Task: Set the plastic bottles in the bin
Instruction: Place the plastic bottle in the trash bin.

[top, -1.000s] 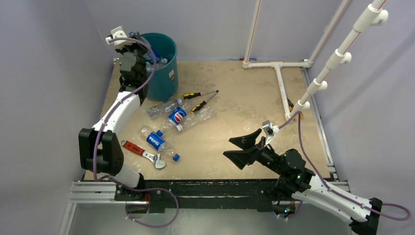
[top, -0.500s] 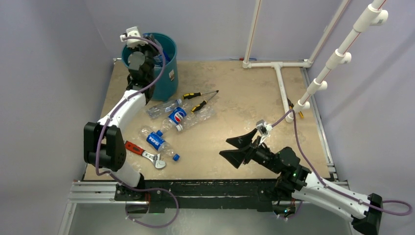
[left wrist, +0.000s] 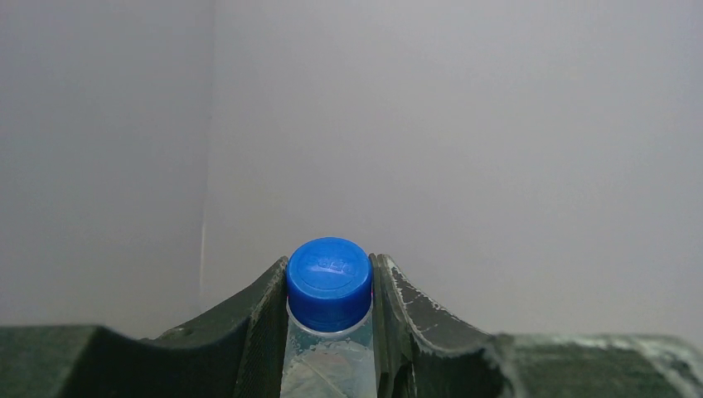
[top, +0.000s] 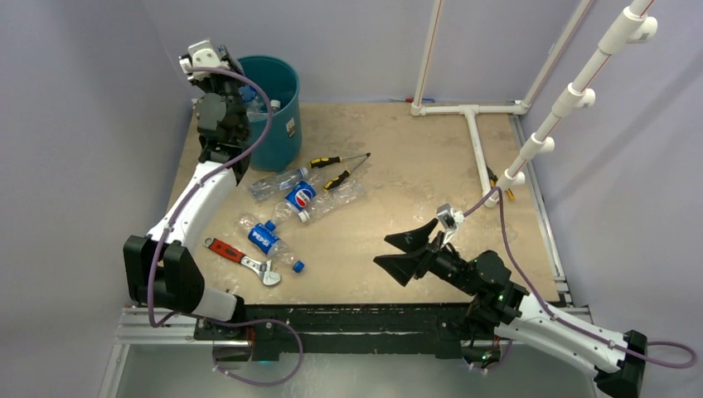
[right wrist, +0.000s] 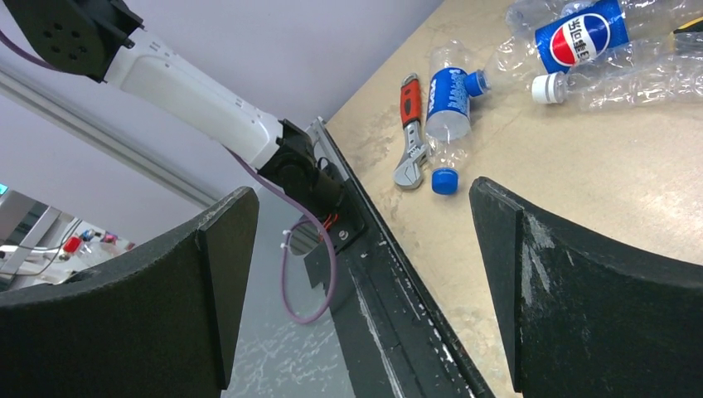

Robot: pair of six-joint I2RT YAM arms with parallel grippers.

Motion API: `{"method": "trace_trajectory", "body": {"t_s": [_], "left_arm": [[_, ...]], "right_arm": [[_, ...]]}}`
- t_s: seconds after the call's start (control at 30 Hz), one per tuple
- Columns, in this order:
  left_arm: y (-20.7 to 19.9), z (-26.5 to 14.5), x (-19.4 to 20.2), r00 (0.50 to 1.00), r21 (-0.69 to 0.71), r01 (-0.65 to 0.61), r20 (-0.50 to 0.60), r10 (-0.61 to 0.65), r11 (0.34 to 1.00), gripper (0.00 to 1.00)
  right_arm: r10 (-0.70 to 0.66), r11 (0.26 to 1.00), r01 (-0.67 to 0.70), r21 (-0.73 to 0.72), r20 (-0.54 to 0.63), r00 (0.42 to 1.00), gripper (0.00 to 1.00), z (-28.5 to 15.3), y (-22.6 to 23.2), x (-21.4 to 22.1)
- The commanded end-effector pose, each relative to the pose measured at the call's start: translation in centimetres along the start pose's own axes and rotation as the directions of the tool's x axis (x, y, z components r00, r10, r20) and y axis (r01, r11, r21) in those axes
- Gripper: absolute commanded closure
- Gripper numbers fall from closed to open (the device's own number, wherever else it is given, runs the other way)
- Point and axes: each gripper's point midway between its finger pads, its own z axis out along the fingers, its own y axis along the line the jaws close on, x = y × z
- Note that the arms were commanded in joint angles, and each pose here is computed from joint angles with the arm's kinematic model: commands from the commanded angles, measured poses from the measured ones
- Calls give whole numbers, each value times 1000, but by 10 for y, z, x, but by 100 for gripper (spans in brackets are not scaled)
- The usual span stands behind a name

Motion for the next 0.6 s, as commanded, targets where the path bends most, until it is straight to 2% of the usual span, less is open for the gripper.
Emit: {"method": "trace_trajectory", "body": {"t_s": [0.0,0.3,0.47,0.57], "left_arm": [[6,8,-56,997,-37,-33,63,35,999,100],[19,20,33,971,-80,-181,-175,165,980,100],[7,18,84,939,22,-229,-257,227,973,100],[7,13,108,923,37,-241,-300,241,970,100]], "right_arm": [[-5,1000,5,-21,29,1000,2,2,8,-10],[-9,1000,10,-16,34,999,2,-3,12,-17],[-11,1000,11,-15,35,999,3,-6,11,-17],[-8,1000,8,-16,33,999,2,-7,10,-15]]}}
